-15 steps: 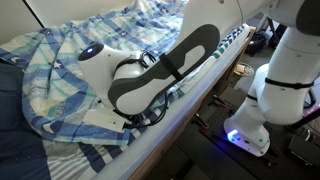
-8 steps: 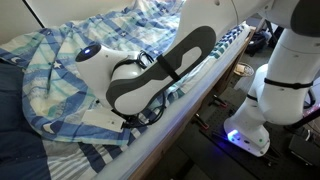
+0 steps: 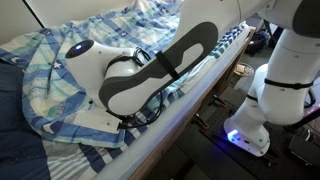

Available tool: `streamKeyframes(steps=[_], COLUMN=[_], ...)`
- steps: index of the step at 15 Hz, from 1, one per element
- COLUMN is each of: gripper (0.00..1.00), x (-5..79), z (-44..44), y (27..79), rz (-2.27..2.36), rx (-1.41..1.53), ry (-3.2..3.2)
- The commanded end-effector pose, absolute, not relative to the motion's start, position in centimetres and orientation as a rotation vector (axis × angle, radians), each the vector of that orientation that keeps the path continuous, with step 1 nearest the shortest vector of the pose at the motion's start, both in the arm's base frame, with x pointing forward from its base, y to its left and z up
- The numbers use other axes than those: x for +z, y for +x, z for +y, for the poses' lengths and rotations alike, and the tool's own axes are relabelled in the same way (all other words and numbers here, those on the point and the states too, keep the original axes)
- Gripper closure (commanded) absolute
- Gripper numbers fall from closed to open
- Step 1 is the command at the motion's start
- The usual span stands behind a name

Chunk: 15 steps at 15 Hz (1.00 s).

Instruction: Straighten the blue and white blanket on the bed.

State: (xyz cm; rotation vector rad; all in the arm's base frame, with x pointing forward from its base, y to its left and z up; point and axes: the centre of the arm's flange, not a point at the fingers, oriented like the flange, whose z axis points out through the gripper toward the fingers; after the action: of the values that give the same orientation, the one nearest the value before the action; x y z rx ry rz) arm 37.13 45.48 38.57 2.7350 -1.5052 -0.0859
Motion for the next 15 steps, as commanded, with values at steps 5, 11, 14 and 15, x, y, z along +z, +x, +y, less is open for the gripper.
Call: streamKeyframes(steps=[5,11,14,15], gripper=[0.99,0.99,0.99,0.99], x=[50.2,52.2,52.1,52.1], z=[54.4,58.5,59.3,59.7], y=[35.4,35.8,36.3,36.5], rz=[-1.059,-0.769,-0.712,-0.698], rx=[-0.139,-0.177,-0.205,-0.213], ry=[2.837,2.863,2.865,2.865])
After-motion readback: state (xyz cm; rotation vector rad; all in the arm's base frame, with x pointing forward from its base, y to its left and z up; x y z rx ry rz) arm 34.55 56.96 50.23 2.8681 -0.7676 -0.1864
